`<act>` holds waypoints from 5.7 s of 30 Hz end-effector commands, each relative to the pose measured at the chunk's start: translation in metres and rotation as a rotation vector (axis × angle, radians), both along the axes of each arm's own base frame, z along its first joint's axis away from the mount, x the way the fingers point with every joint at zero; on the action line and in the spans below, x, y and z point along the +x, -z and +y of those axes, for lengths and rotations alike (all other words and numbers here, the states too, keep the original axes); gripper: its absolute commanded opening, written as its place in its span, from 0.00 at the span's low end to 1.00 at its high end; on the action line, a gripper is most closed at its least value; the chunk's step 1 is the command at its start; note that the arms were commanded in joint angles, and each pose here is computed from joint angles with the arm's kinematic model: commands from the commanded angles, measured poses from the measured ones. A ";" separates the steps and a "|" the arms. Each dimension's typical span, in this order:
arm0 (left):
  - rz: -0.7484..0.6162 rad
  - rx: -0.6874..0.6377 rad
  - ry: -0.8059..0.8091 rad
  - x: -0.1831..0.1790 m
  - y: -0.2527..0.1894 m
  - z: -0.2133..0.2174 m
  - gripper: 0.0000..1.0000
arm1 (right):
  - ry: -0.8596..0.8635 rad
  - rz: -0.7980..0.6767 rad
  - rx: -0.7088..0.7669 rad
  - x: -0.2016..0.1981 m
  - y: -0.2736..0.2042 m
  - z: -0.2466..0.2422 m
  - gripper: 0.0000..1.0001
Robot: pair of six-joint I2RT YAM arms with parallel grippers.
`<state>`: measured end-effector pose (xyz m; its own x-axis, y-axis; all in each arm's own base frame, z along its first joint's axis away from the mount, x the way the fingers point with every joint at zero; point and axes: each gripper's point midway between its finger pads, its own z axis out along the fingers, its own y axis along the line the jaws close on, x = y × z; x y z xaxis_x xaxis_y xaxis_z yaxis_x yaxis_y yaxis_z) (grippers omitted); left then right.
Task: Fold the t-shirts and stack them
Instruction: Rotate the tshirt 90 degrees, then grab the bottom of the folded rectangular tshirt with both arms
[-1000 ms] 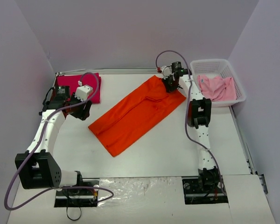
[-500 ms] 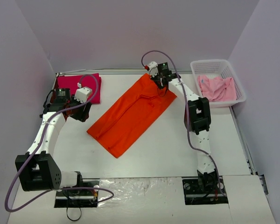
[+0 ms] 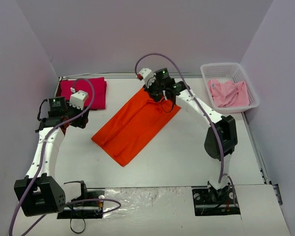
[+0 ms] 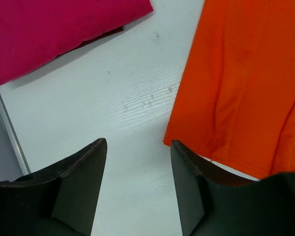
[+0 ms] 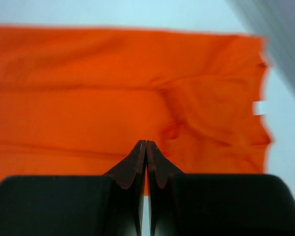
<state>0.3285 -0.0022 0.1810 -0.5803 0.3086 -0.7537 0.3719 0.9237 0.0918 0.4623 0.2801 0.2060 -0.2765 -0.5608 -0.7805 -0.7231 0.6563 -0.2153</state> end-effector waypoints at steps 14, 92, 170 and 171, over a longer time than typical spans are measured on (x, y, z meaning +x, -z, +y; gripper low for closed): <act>-0.176 -0.070 -0.129 -0.012 -0.046 0.035 0.65 | -0.365 0.545 -0.255 -0.161 0.154 0.059 0.00; -0.045 -0.094 0.166 -0.012 -0.007 -0.032 0.94 | 0.085 0.612 -0.523 -0.049 0.185 -0.168 0.00; -0.188 0.423 0.976 -0.057 0.121 -0.305 0.88 | 0.424 0.265 -0.157 -0.159 0.070 -0.254 0.86; -0.185 0.425 0.979 -0.058 0.121 -0.305 0.84 | 0.425 0.265 -0.157 -0.158 0.070 -0.255 0.86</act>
